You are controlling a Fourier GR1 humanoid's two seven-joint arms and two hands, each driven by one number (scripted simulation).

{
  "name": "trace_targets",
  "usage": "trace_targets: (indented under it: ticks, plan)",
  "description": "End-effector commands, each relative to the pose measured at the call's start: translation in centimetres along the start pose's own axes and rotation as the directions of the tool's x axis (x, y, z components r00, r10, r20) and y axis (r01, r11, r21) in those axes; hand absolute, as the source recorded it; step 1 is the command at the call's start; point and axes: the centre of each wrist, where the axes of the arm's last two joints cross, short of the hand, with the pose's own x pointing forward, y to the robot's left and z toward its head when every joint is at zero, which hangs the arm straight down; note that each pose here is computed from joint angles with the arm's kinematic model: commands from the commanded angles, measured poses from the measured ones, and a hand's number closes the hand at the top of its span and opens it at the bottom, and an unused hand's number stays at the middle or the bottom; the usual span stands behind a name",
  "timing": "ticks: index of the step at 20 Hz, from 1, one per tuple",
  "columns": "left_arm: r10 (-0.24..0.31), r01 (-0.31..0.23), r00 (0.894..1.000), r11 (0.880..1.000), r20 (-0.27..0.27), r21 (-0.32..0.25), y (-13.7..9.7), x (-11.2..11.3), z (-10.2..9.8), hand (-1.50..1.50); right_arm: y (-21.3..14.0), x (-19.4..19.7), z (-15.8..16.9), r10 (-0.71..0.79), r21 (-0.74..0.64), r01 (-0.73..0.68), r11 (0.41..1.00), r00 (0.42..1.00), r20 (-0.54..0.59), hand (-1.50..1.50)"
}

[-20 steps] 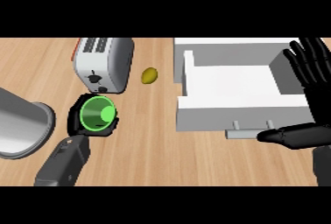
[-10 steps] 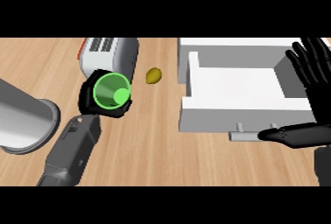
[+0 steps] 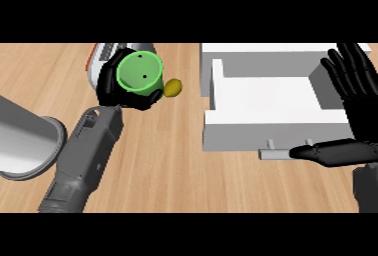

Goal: Pick up the cup, place it into the drawer and close the drawer

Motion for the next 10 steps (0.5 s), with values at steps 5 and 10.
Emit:
trace_targets:
  ticks: [5,10]
  plan:
    - [-0.023,0.024,1.000,0.993,0.012,-0.119,-12.4,10.1,-11.1,1.50,0.1,-0.7,0.9,0.005,-0.004,-0.005,1.000,1.000,0.018,-1.50]
    - [-0.136,0.125,0.984,0.987,-0.113,-0.104,-15.4,10.0,-11.4,1.50,-0.8,0.4,-0.3,0.000,0.025,0.000,1.000,1.000,0.030,-1.50]
